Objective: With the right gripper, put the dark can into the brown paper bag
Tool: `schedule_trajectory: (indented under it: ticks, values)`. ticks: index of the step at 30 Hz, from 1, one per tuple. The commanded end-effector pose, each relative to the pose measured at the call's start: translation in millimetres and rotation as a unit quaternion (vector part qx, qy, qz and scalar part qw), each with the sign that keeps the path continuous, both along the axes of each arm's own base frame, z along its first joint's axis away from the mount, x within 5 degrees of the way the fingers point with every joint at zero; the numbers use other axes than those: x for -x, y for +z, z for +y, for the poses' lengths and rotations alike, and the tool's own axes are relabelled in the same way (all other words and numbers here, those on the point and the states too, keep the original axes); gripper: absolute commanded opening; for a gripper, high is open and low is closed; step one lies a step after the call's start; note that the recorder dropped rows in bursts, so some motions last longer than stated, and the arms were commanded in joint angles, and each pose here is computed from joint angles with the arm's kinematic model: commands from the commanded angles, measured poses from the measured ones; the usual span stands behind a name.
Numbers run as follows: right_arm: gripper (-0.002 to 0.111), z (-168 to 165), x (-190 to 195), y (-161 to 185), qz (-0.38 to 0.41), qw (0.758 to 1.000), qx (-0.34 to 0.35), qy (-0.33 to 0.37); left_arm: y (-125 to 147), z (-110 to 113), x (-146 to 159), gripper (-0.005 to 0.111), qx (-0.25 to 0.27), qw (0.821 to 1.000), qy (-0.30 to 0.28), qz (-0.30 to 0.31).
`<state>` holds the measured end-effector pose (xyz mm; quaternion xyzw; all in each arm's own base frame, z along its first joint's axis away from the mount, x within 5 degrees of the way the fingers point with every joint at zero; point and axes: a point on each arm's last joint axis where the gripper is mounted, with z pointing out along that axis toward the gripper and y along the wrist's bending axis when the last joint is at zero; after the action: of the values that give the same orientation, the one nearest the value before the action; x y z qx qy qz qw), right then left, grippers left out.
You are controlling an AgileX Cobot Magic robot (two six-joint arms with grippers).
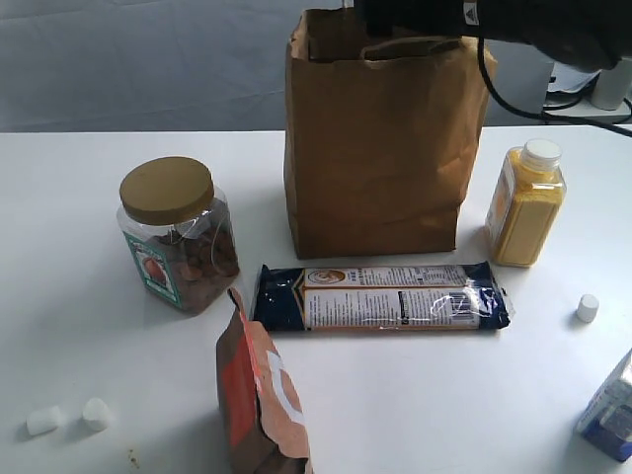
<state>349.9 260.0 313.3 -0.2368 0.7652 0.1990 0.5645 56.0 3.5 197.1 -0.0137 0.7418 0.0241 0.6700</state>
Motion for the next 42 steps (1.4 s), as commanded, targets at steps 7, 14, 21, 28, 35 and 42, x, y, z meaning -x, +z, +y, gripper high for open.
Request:
schedule_trajectory:
  ticks: [7,14,21,28,35,42]
  values:
    - [0.079,-18.5,14.9,38.0,0.008,0.998,-0.034,-0.044,-0.4,-0.3,0.1,0.000,0.000,1.000,-0.003,-0.003]
    - [0.017,-41.3,57.4,92.3,-0.018,0.997,-0.035,-0.064,-0.4,-0.3,0.1,0.000,0.000,1.000,-0.003,-0.003]
    - [0.000,-74.8,111.9,86.7,-0.032,0.999,0.004,-0.044,-0.4,-0.3,0.1,0.000,0.000,1.000,-0.003,-0.003]
    - [0.000,-115.1,158.6,68.2,-0.023,0.999,-0.001,-0.047,-0.4,-0.3,0.1,0.000,0.000,1.000,-0.003,-0.003]
    - [0.000,-151.2,198.4,48.1,-0.022,0.998,-0.018,-0.057,-0.4,-0.3,0.1,0.000,0.000,1.000,-0.003,-0.003]
    - [0.000,-174.2,225.9,18.4,-0.018,0.998,-0.019,-0.054,-0.4,-0.3,0.1,0.000,0.000,1.000,-0.003,-0.003]
